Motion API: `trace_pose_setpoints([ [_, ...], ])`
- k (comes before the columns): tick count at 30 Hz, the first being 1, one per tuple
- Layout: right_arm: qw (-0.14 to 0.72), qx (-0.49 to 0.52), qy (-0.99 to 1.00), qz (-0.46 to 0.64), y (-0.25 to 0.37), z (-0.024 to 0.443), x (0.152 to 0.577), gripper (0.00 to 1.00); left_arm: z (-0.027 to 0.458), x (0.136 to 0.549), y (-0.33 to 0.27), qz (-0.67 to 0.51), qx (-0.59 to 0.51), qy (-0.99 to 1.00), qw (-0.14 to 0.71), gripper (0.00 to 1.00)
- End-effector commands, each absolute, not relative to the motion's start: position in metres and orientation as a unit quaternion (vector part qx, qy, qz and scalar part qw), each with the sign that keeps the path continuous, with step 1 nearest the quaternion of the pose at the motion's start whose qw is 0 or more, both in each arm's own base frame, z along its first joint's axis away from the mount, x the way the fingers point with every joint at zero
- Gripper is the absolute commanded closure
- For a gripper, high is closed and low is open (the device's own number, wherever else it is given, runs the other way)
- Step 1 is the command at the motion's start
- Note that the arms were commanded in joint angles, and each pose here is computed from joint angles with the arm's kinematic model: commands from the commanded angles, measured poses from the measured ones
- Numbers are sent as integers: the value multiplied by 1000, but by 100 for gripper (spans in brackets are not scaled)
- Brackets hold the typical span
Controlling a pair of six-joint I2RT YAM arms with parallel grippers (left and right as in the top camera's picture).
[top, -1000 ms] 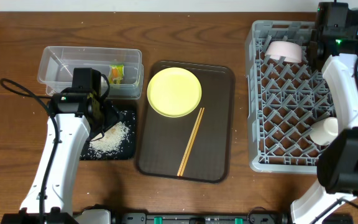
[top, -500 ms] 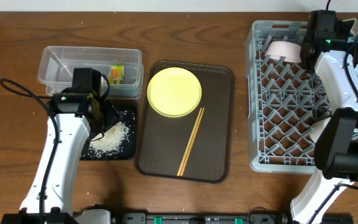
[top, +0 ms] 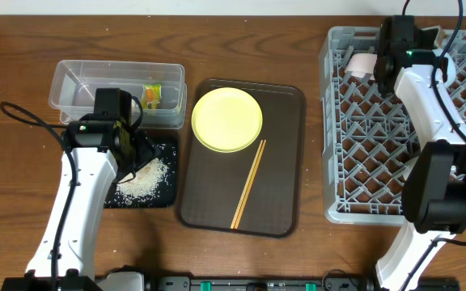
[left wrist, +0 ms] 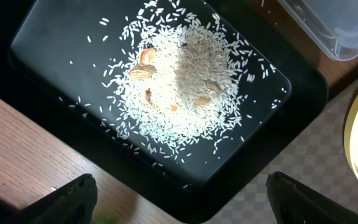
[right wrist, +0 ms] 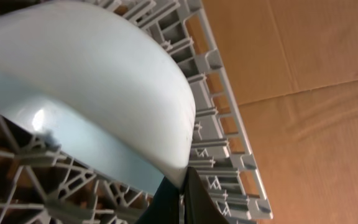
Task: Sort waste into correct bins and load items into the dishwasher rack
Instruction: 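Carry the blue bowl right and place it in the rack, then move the right gripper to the chopsticks and grasp one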
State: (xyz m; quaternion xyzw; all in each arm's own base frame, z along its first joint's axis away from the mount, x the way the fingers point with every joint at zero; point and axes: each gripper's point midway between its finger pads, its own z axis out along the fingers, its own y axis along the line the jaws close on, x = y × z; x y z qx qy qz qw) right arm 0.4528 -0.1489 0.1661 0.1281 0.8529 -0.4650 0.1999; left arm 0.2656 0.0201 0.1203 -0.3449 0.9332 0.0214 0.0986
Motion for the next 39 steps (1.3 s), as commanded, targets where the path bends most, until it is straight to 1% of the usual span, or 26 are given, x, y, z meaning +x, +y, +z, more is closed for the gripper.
trace_pose_setpoints([
  [1,201,132,865,-441,-135,154,454,98,122,268,23,25,-348,932,101,10],
  [2,195,129,869,-436,-131,151,451,96,122,268,23,25,-348,932,101,10],
  [5,174,109,893,-402,-117,138,446,78,122,268,23,25,-348,932,101,10],
  [6,170,107,900,-387,-113,133,445,75,122,268,23,25,-348,932,101,10],
  [7,170,114,908,-365,-107,129,444,69,122,268,23,25,-348,932,101,10],
  [10,177,131,922,-319,-96,127,443,59,122,268,23,25,-348,932,101,10],
  [15,226,135,934,-243,-74,156,448,39,122,268,23,25,-348,932,101,10],
  [16,241,135,936,-217,-67,165,450,35,122,268,23,25,-348,932,101,9],
  [17,256,131,940,-184,-57,173,452,32,122,268,23,25,-348,932,101,6],
  [19,279,108,949,-101,-28,187,456,30,122,268,23,25,-348,932,101,4],
  [22,293,26,954,55,35,204,455,32,122,268,23,26,-348,932,102,2],
  [25,273,-31,945,178,94,212,441,32,123,268,25,31,-348,931,103,2],
  [26,261,-45,943,200,110,211,435,32,123,268,26,33,-348,931,104,2],
  [30,212,-86,949,215,151,194,412,32,123,266,29,43,-347,931,105,2],
  [34,153,-130,956,214,191,171,380,34,123,266,29,43,-347,931,103,2],
  [36,119,-134,965,190,203,154,363,36,123,266,29,43,-347,931,103,1],
  [39,79,-117,981,132,205,129,342,35,123,266,29,43,-347,931,103,1],
])
